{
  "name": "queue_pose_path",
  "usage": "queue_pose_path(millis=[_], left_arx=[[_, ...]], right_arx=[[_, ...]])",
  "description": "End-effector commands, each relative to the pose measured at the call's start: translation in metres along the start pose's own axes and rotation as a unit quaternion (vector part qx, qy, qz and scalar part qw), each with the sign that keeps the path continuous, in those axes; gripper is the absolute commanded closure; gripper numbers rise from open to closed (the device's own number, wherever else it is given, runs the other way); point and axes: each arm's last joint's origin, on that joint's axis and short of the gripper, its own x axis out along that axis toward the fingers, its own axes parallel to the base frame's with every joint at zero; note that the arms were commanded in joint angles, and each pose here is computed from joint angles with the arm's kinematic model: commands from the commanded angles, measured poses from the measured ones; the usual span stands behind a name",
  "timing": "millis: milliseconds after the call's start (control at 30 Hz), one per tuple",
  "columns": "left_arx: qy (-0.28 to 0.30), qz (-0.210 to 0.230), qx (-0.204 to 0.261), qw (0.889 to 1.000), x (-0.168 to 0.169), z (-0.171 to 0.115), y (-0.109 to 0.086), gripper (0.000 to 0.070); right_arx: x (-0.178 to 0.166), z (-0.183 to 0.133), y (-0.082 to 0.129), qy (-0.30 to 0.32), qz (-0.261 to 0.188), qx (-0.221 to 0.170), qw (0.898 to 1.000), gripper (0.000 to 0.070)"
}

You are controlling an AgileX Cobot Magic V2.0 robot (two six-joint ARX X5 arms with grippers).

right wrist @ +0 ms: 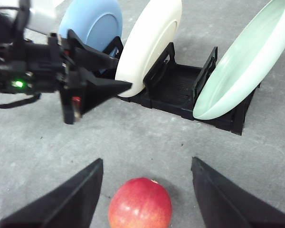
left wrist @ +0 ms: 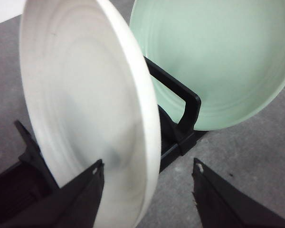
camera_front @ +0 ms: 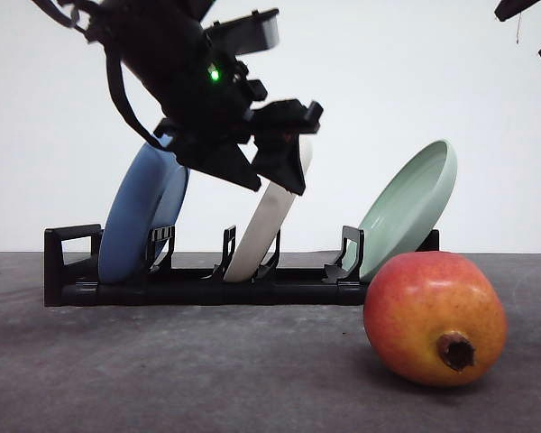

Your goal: Place pomegranate in white plate

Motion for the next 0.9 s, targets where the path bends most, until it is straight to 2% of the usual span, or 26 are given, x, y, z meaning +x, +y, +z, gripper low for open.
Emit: queue_pose_path(millis=[0, 300, 367, 467, 600, 867], left_arx=[[-0.014, 0.000, 0.002, 1.000, 0.0066, 0.0041, -0.0043, 0.0346], [-0.045, 0.003, -0.004, 0.999, 0.0120, 0.0069, -0.0043, 0.0353], [-0.048, 0.004, -0.004, 0.999, 0.0120, 0.0074, -0.0043, 0.0411], [-0.046, 0.003, -0.004, 0.999, 0.0120, 0.0071, -0.0043, 0.0572], [-0.046, 0.002, -0.013, 0.999, 0.0119, 0.0071, -0.0049, 0.0681], [-0.048, 0.000, -0.053, 0.997, 0.0107, 0.0081, -0.0049, 0.0690]], right_arx=[[-0.0024, 0.0054, 0.0024, -0.011, 0.003, -0.011, 1.000, 0.0325], [-0.0024, 0.0054, 0.0024, -0.011, 0.004, -0.011, 1.000, 0.0325], [-0.0024, 0.0054, 0.0024, -0.011, 0.004, -0.011, 1.000, 0.0325], [-0.0024, 0.0054, 0.0024, -0.011, 0.004, -0.011, 1.000, 0.0325], [-0.0024, 0.0054, 0.0024, -0.011, 0.004, -0.011, 1.000, 0.0325], [-0.0024, 0.0053, 0.0024, -0.011, 0.004, -0.011, 1.000, 0.0325]])
